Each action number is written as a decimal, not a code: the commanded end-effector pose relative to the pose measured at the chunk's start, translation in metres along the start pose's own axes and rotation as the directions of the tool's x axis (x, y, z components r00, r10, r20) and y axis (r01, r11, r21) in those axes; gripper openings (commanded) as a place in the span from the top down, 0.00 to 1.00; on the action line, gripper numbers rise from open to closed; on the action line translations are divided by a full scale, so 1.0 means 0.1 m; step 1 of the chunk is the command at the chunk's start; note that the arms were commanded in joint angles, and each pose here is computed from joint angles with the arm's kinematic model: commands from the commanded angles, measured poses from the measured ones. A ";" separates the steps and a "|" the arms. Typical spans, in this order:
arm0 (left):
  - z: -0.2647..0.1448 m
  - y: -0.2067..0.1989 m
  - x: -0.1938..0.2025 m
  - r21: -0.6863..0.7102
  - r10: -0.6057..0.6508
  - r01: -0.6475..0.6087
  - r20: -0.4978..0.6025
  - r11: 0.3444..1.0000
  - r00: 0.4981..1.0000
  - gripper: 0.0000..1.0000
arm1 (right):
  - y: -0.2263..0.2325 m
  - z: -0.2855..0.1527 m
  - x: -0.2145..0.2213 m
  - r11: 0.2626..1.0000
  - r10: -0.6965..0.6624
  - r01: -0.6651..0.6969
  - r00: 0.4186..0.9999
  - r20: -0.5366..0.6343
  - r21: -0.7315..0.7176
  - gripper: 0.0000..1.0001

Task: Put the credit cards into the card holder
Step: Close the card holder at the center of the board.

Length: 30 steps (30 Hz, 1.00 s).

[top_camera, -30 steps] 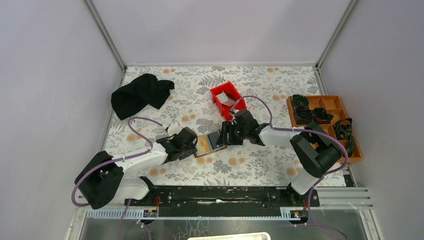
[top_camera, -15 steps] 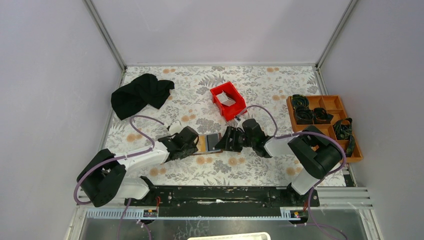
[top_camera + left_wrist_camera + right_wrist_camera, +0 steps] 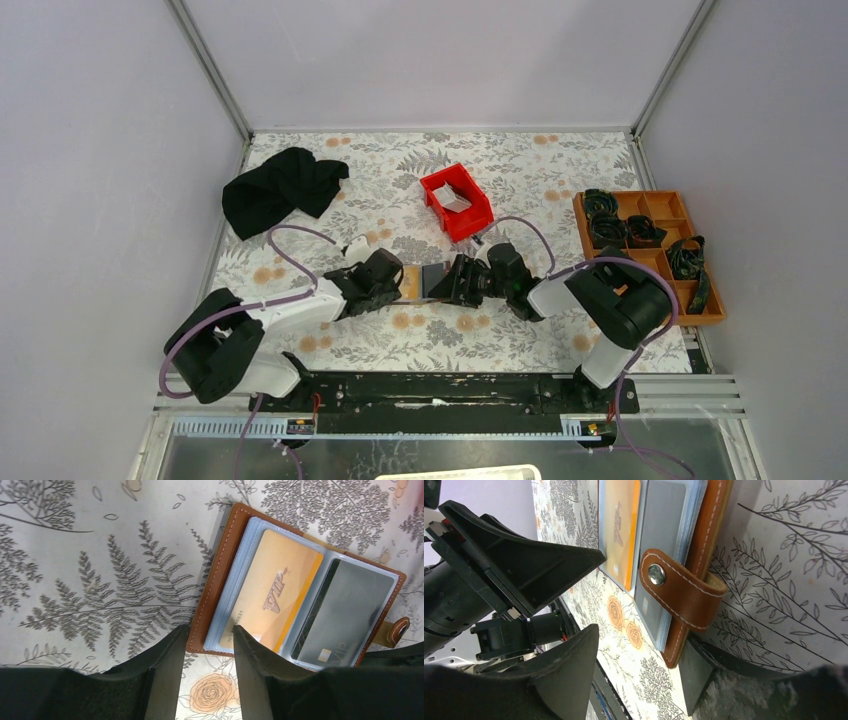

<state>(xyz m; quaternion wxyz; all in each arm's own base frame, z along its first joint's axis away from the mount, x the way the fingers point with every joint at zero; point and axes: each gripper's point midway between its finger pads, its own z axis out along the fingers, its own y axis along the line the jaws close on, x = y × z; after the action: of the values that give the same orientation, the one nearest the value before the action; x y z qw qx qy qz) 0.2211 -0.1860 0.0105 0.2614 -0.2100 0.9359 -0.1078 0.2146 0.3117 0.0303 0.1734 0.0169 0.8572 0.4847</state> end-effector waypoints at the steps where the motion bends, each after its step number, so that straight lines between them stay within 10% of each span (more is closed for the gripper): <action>1: 0.11 0.40 0.43 -0.107 0.054 -0.070 -0.148 0.992 0.988 0.53 | -0.22 0.05 0.23 0.996 0.046 -0.041 0.996 -0.071 0.077 0.35; 19: 0.08 0.49 0.45 -0.117 0.069 -0.087 -0.149 0.989 0.986 0.53 | -0.21 -0.03 -0.24 0.977 -0.085 0.060 0.990 0.115 0.204 0.50; 30: 0.04 0.46 0.40 -0.109 0.064 -0.079 -0.134 0.991 0.989 0.51 | -0.12 0.05 -0.27 0.984 -0.087 0.069 0.991 0.105 0.165 0.84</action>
<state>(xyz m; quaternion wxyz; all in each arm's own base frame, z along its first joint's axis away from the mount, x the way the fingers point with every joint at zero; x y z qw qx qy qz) 0.2272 -0.1958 0.0138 0.2725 -0.2095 0.9292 -0.1360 0.2336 0.2979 0.0180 0.2208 0.0350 0.8865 0.4051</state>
